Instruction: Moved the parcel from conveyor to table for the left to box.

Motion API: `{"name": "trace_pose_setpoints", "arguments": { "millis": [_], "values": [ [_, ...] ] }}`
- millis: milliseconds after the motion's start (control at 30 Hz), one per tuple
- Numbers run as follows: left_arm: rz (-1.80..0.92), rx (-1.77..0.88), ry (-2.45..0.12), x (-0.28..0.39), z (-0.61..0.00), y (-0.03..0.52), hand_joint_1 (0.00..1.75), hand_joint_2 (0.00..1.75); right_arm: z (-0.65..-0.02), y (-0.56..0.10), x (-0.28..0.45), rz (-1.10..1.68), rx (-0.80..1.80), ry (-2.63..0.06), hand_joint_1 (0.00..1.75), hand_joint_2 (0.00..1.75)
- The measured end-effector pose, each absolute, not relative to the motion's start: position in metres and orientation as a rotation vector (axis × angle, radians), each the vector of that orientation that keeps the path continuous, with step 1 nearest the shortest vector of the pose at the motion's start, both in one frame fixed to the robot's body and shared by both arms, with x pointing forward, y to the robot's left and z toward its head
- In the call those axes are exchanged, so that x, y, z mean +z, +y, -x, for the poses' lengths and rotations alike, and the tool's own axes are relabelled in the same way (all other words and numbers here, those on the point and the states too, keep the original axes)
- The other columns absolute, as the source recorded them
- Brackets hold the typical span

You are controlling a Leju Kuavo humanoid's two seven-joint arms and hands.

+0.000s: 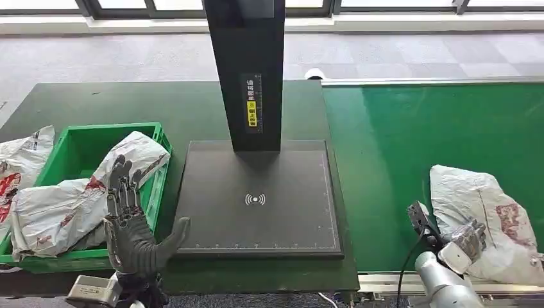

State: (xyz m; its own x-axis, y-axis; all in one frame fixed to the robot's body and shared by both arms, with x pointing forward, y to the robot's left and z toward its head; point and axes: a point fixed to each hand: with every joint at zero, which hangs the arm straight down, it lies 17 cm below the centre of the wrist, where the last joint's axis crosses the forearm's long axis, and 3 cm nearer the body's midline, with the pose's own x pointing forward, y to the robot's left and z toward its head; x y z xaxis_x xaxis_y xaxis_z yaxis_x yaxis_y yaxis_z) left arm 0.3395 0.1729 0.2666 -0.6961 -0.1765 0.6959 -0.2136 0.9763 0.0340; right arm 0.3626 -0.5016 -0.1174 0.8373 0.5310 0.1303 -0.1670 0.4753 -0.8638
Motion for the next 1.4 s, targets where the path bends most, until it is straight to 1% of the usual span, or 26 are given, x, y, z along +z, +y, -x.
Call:
{"name": "trace_pose_setpoints", "arguments": {
  "millis": [133,167,200,500,1233,1300,1367,1400],
  "values": [
    [-0.270,0.062,-2.354,0.266,-0.340,0.173,0.00,1.75,-0.363,-0.501,-0.118,0.990,0.442,-0.412,0.00,1.75],
    [-0.270,0.062,-2.354,0.266,-0.340,0.173,0.00,1.75,-0.363,-0.501,-0.118,0.990,0.442,-0.412,0.63,1.75],
    [-0.270,0.062,-2.354,0.266,-0.340,0.173,0.00,1.75,-0.363,-0.501,-0.118,0.989,0.443,-0.412,1.75,1.75],
    [-0.270,0.065,-2.347,0.264,-0.341,0.173,0.00,1.75,-0.363,-0.504,-0.117,0.992,0.444,-0.412,1.75,1.75],
    [-0.279,0.094,-2.334,0.262,-0.343,0.179,0.00,1.75,-0.389,-0.502,-0.092,1.078,0.456,-0.594,1.75,1.75],
    [-0.277,0.095,-2.333,0.261,-0.344,0.180,0.00,1.75,-0.403,-0.492,-0.076,1.115,0.457,-0.731,1.75,1.75],
    [-0.259,0.089,-2.334,0.262,-0.344,0.177,0.00,1.75,-0.425,-0.463,-0.050,1.119,0.451,-0.967,1.75,1.75],
    [-0.251,0.086,-2.334,0.262,-0.344,0.176,0.00,1.75,-0.436,-0.446,-0.026,1.136,0.456,-1.123,1.75,1.75]
  ]
}}
